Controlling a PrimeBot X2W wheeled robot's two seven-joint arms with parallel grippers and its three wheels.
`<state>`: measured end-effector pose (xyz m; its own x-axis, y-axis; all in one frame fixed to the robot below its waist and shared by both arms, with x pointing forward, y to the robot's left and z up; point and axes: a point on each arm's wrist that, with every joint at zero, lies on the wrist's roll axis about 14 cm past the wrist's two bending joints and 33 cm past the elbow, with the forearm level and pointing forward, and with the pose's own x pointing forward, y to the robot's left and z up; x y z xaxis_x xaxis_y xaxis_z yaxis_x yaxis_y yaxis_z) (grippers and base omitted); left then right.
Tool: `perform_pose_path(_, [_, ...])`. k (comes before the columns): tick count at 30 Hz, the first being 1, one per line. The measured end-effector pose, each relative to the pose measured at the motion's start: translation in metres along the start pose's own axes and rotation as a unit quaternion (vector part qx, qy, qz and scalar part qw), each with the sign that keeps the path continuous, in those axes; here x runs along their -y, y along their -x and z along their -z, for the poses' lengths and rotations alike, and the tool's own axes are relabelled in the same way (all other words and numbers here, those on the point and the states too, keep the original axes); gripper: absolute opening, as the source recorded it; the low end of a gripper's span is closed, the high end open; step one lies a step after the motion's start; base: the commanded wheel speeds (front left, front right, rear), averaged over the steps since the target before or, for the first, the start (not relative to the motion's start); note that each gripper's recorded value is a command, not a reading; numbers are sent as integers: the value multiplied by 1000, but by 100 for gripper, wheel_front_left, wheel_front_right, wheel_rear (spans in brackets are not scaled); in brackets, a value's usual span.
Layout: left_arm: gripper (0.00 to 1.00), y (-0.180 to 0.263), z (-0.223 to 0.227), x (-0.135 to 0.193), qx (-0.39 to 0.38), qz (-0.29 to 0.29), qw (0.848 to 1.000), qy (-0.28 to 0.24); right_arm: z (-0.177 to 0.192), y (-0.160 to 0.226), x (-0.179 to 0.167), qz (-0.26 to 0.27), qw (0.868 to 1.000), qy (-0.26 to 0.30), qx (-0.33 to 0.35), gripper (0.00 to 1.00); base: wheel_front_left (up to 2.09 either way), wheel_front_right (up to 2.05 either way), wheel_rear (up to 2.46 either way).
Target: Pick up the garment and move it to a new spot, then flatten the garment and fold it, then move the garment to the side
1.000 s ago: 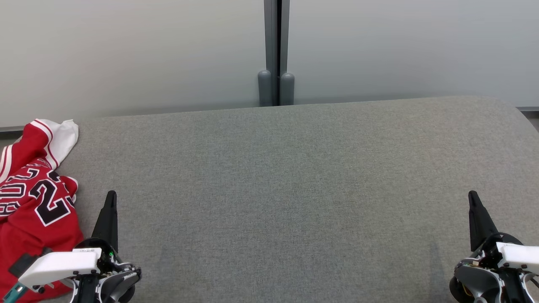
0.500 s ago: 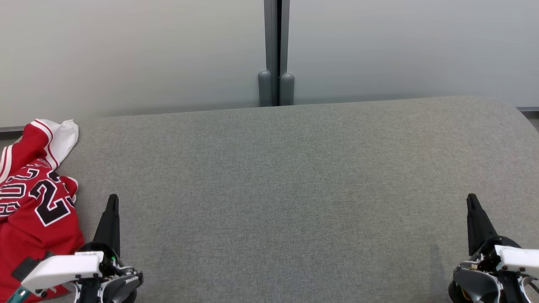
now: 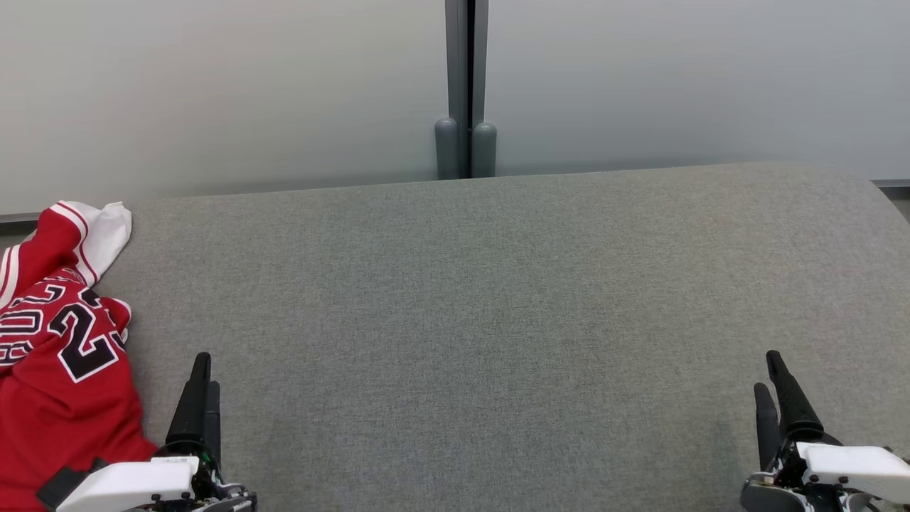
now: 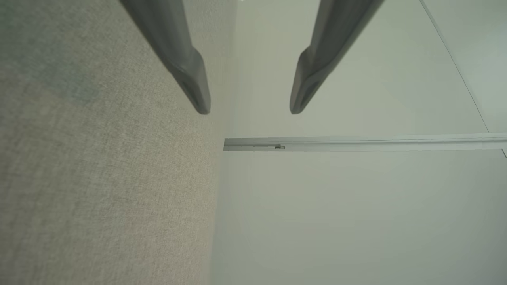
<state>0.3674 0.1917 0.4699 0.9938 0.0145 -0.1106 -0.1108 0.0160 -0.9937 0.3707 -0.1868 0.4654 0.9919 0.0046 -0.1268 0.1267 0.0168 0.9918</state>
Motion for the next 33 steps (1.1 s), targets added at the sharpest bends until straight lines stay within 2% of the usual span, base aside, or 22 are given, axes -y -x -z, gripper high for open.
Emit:
perform_pose_path(6, [100, -1, 0, 7, 3, 9, 998, -68, 5, -2, -2, -1, 997, 78, -5, 100, 0, 0, 0])
perform_pose_path(12, [100, -2, -1, 19, 9, 25, 989, -143, 11, -3, -10, -14, 988, 154, -10, 100, 0, 0, 0])
perform_pose_path(18, [100, 1, -1, 27, 16, 34, 977, -210, 19, -2, -18, -29, 975, 221, -18, 100, 0, 0, 0])
perform_pose_path(21, [100, 4, -2, 28, 23, 28, 969, -246, 26, -1, -22, -39, 964, 263, -23, 100, 0, 0, 0])
perform_pose_path(33, [100, 11, 1, 18, 27, 6, 941, -337, 39, 3, -27, -59, 936, 345, -30, 100, 0, 0, 0])
